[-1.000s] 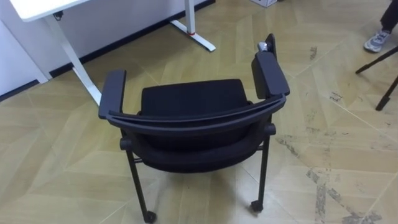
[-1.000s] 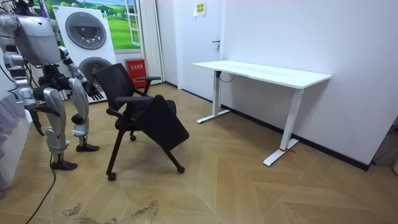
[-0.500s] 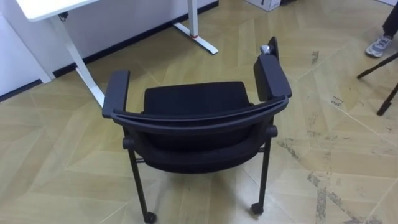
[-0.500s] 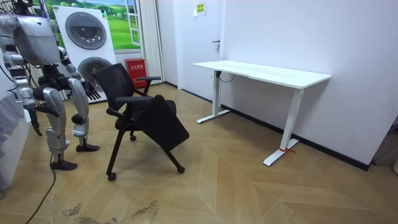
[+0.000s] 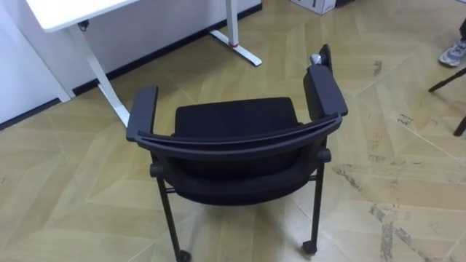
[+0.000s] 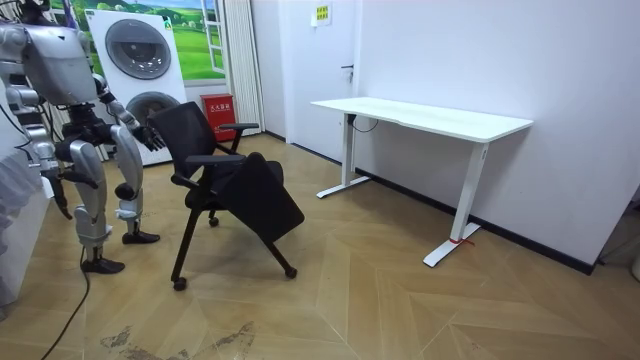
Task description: Push chair
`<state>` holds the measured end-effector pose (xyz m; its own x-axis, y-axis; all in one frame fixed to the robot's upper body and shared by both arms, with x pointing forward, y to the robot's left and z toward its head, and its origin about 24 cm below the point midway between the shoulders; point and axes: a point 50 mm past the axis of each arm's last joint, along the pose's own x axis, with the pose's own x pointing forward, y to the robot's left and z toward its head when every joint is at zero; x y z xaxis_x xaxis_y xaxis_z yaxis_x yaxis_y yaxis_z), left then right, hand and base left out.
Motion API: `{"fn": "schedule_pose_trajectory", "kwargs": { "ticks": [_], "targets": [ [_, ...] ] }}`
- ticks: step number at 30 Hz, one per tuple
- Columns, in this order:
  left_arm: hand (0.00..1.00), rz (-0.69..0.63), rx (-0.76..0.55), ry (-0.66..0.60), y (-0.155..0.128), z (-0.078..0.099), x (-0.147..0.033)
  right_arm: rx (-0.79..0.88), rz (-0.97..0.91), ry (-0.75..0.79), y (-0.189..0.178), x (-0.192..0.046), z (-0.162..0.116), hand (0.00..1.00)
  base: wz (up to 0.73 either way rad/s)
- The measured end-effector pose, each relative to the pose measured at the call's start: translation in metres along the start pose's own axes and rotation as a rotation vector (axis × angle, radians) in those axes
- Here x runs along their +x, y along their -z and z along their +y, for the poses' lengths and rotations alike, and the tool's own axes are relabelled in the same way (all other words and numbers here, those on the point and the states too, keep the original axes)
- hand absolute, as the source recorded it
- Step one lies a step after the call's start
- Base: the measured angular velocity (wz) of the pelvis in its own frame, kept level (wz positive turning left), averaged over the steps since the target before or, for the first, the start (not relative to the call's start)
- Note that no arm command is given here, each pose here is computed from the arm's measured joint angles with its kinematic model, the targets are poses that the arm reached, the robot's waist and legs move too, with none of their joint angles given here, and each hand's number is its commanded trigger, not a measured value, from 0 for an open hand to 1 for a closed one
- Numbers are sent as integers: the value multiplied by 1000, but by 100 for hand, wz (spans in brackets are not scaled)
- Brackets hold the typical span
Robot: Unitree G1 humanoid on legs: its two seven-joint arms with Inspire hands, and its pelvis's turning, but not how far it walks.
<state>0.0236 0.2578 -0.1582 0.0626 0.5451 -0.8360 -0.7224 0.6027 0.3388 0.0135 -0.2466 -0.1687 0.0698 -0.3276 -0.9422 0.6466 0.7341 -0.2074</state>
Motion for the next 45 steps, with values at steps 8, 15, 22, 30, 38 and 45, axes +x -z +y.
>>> {"fn": "schedule_pose_trajectory", "kwargs": {
  "ticks": [8,15,22,30,38,45],
  "targets": [
    [0,-101,-64,-116,-26,2,-1,38,-7,22,-4,0,-2,0,2],
    [0,-180,-66,-180,-46,-5,-3,27,-18,10,-9,1,0,0,0],
    [0,-323,46,-208,-64,-9,-9,-33,-33,-4,-10,1,1,0,0],
    [0,-557,115,-245,-96,-21,-23,-29,-67,-11,-17,0,3,0,-1],
    [0,-808,250,-268,-127,-32,-41,-36,-55,-16,-14,0,3,0,0],
    [0,-995,354,-219,-149,-56,-61,-76,-54,-36,-13,0,7,0,0]
  ]
}}
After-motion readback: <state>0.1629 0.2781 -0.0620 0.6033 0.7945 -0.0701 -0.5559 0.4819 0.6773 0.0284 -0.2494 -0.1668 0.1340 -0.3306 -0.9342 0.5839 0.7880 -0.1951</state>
